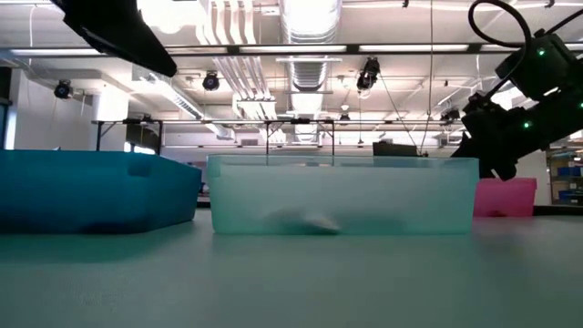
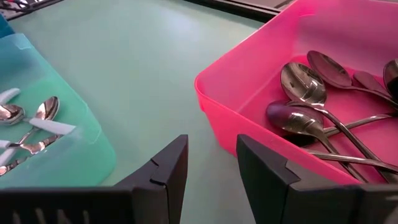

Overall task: Sort silverware by color (type)
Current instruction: Return to Home Position

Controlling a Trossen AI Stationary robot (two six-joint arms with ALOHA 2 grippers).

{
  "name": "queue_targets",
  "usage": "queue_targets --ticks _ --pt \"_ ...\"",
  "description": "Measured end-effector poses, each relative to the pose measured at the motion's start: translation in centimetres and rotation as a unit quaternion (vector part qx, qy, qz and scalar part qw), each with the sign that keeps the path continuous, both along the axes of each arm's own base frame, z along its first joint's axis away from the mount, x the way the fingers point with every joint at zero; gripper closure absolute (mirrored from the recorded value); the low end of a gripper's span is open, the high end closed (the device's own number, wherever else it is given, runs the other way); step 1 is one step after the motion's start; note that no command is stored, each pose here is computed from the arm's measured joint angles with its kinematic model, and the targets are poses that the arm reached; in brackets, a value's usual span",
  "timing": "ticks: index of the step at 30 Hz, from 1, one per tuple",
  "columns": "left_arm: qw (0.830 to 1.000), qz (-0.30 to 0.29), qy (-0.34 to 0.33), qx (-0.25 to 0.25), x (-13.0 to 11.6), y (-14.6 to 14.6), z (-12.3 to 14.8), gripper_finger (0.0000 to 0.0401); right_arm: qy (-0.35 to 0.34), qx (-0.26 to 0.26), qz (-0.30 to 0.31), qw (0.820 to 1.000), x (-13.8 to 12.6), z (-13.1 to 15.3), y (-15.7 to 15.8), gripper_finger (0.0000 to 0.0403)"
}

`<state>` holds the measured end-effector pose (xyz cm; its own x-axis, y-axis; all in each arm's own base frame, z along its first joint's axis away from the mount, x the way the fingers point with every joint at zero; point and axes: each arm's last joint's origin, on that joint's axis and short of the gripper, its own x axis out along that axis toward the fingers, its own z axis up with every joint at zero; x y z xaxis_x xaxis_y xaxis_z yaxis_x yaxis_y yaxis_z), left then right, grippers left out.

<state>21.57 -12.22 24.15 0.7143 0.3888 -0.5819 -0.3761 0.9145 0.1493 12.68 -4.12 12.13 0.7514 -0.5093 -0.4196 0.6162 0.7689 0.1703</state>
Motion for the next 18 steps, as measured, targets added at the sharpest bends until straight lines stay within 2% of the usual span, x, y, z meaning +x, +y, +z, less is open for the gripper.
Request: queue_targets --ticks 8,13,18 --pt "0.999 0.012 -0.019 -0.033 -0.2 0.1 0.7 0.0292 -0.044 -0.011 0.000 0.999 -0.3 1.0 0.1 0.0275" --pt "0.999 0.010 -0.021 -0.040 -0.3 0.1 0.9 0.0292 -0.115 -0.029 -0.001 0.993 -0.8 2.6 0.2 0.0275" --pt "0.999 0.009 -0.021 -0.041 -0.3 0.1 0.9 0.0292 -0.197 -0.050 -0.001 0.979 -1.6 4.3 0.4 0.0275"
